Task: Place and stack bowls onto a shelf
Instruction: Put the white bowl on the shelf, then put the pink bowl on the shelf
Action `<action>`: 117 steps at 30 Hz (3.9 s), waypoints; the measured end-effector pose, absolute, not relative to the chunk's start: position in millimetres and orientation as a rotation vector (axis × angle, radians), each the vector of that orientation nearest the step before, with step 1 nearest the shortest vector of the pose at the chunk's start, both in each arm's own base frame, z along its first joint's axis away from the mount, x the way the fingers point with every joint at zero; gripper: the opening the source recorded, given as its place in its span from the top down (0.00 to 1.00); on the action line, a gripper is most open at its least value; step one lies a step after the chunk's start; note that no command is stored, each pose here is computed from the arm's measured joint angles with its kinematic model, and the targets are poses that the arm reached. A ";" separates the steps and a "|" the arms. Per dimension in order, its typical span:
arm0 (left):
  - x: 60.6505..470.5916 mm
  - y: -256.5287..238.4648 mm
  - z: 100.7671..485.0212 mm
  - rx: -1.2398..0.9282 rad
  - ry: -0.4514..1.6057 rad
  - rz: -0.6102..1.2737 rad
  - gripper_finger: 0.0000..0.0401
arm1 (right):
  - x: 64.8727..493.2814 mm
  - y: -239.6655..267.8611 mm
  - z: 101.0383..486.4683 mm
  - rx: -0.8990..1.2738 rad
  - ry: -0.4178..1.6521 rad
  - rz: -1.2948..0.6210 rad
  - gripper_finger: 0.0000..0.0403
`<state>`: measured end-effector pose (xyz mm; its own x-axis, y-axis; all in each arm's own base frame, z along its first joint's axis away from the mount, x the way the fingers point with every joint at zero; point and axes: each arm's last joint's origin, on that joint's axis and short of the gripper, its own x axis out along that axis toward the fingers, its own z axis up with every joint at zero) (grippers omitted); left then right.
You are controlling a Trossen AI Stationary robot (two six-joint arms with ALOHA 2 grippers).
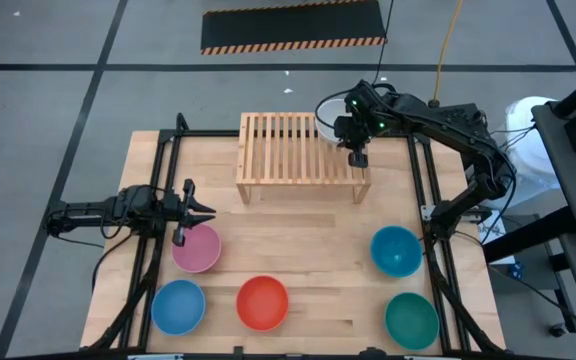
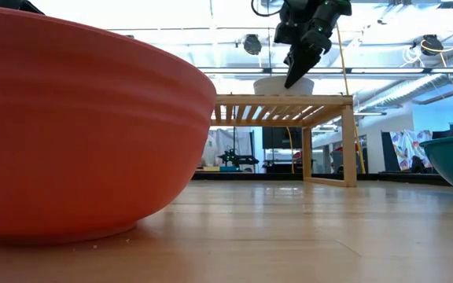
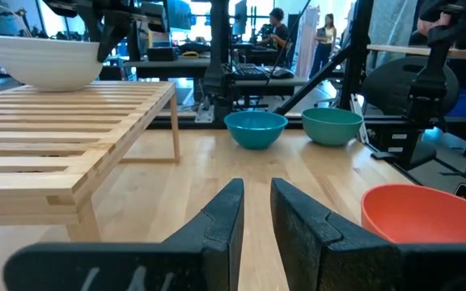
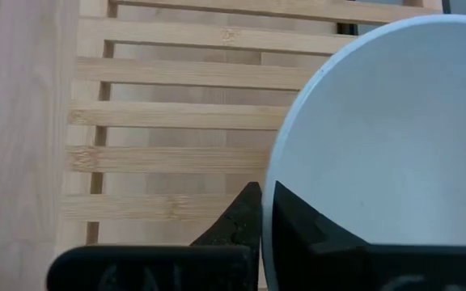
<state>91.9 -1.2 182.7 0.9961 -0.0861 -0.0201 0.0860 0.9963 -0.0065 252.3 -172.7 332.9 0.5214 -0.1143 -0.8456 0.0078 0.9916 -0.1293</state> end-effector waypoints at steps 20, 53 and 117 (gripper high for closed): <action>91.9 -1.3 182.7 -0.006 0.020 -0.087 0.82 | 251.0 -170.4 332.4 -0.092 1.035 -0.071 0.90; 91.9 -1.3 182.9 -0.042 0.020 -0.087 0.82 | 201.1 -107.9 416.3 -0.174 0.665 -0.241 0.90; 69.0 -2.6 408.1 -0.410 0.596 -0.005 0.99 | 128.6 -46.3 456.9 0.065 0.392 -0.141 0.90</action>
<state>69.0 -2.6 408.1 0.8298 -0.1213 -0.5447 -0.1125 0.9197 -0.3761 128.6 -46.3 456.9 0.9146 -0.1239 -0.3850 0.1491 0.9882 0.0361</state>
